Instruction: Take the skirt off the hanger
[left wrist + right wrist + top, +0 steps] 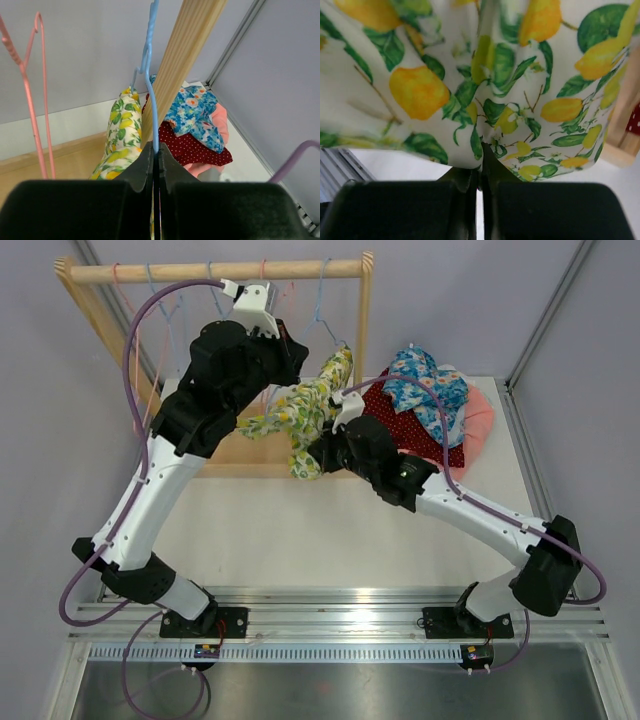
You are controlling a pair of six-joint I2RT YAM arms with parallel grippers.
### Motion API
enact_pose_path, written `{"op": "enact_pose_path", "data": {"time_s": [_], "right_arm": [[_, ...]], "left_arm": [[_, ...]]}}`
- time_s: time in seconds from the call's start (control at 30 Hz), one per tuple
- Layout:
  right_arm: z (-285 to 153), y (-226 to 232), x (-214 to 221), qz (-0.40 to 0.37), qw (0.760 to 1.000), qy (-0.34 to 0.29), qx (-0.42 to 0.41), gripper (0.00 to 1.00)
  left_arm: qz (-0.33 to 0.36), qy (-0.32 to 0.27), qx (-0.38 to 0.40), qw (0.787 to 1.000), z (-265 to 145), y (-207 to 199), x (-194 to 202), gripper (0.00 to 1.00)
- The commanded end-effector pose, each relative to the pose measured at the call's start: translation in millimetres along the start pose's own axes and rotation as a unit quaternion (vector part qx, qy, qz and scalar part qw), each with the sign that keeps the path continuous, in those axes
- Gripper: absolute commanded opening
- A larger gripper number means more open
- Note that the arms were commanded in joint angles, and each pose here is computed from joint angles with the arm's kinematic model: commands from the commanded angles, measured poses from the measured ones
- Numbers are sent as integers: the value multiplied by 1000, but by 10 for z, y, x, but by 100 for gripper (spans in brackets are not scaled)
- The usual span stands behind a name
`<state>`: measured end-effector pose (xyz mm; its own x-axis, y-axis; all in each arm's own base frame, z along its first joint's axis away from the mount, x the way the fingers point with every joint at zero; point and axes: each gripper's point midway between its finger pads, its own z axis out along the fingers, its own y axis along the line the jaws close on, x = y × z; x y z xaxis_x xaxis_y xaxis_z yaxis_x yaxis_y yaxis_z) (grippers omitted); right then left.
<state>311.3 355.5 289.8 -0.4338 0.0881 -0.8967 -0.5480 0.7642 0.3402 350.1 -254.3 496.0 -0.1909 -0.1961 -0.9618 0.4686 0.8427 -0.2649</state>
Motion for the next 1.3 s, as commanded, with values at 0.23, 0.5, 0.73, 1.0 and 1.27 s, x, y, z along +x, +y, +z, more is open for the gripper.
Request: {"op": "enact_pose_path", "data": {"time_s": [0.23,0.5,0.73,1.0,1.27], "right_arm": [[-602,-721,1463,66,987,112,95,0],[-1193,-931,-80,-19,976,-68,204,0],[-1363,-1476,-1352,-20,951,-166,259,0],[-1505,-2090,-2769,-12,910,-269,314,0],[-670,-3051,-2217,54,919,-176,348,0]], "left_arm": [[25,-104,-24,994,-560,70,-696,0],[14,-91,-22,996,-631,90,-567,0],[17,-68,-30,997,-650,156,-375,0],[25,-53,-34,998,-606,186,-264,0],[33,-53,-36,997,-555,191,-261,0]]}}
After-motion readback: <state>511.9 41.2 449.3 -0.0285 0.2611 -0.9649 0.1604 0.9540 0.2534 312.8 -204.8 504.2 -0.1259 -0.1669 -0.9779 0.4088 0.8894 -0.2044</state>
